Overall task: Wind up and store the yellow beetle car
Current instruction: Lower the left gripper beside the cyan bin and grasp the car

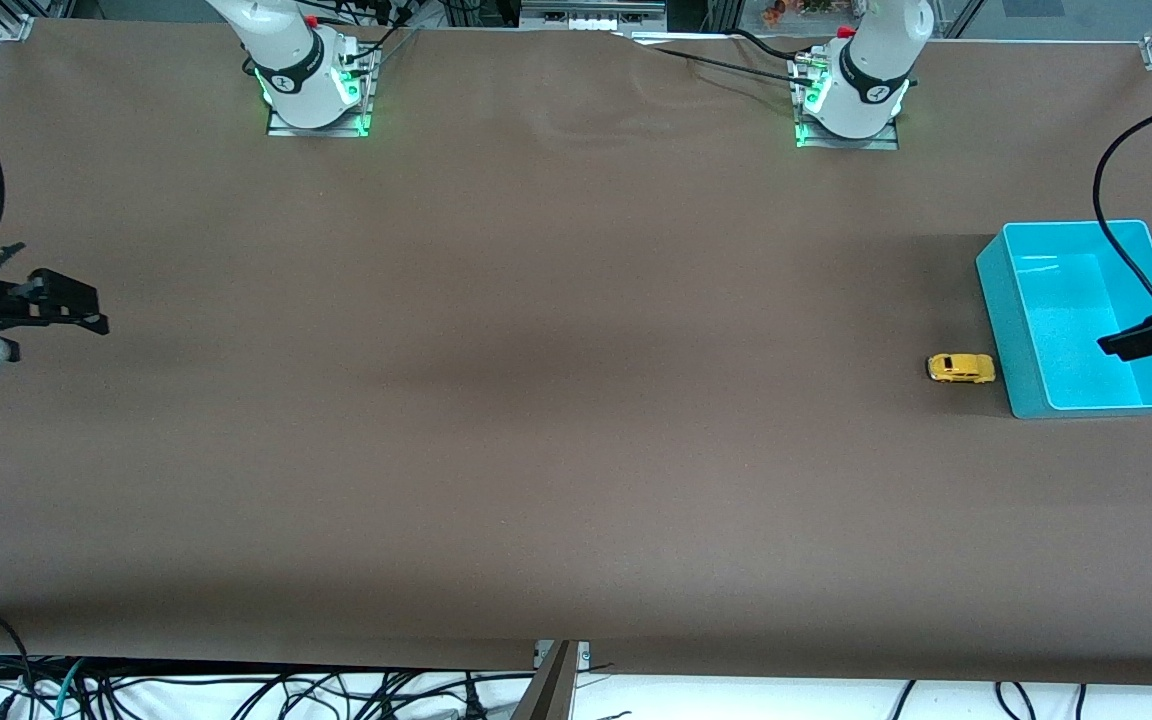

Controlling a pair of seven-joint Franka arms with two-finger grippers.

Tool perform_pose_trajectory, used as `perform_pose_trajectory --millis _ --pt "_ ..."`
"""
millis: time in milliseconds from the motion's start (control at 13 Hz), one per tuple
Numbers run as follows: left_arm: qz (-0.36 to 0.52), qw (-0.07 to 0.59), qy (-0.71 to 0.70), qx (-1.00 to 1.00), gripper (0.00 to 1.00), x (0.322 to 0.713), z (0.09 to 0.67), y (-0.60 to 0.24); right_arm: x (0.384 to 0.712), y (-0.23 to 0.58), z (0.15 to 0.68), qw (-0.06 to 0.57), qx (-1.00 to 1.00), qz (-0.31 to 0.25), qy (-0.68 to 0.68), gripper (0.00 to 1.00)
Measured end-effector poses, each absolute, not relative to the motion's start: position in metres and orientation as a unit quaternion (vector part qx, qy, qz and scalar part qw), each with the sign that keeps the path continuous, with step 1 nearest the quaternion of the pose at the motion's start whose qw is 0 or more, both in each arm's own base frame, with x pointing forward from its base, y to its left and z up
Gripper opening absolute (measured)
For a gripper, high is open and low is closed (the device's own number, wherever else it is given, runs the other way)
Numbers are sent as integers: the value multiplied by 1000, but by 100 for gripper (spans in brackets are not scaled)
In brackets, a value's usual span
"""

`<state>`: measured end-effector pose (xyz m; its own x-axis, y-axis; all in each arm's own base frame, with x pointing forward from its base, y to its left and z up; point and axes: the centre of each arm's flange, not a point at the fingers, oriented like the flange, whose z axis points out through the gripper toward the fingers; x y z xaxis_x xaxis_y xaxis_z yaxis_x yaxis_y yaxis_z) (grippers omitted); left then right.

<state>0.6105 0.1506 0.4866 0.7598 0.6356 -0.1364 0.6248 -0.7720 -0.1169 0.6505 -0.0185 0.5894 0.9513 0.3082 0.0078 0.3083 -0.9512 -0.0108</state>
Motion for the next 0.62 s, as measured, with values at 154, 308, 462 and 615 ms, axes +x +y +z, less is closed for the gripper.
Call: perform_pose_trajectory --millis 154,308,462,615 --pt "95 41 -399 -911 100 611 471 148 646 -13 605 -3 -987 -15 -160 100" --pt "99 47 -448 -887 100 615 435 146 642 2 618 -30 -985 -27 -170 100" --pt "89 47 -487 -867 100 615 386 143 636 7 630 -42 -984 -34 -168 100" --pt "74 47 -527 -845 100 612 341 136 623 6 642 -47 -984 -34 -166 100"
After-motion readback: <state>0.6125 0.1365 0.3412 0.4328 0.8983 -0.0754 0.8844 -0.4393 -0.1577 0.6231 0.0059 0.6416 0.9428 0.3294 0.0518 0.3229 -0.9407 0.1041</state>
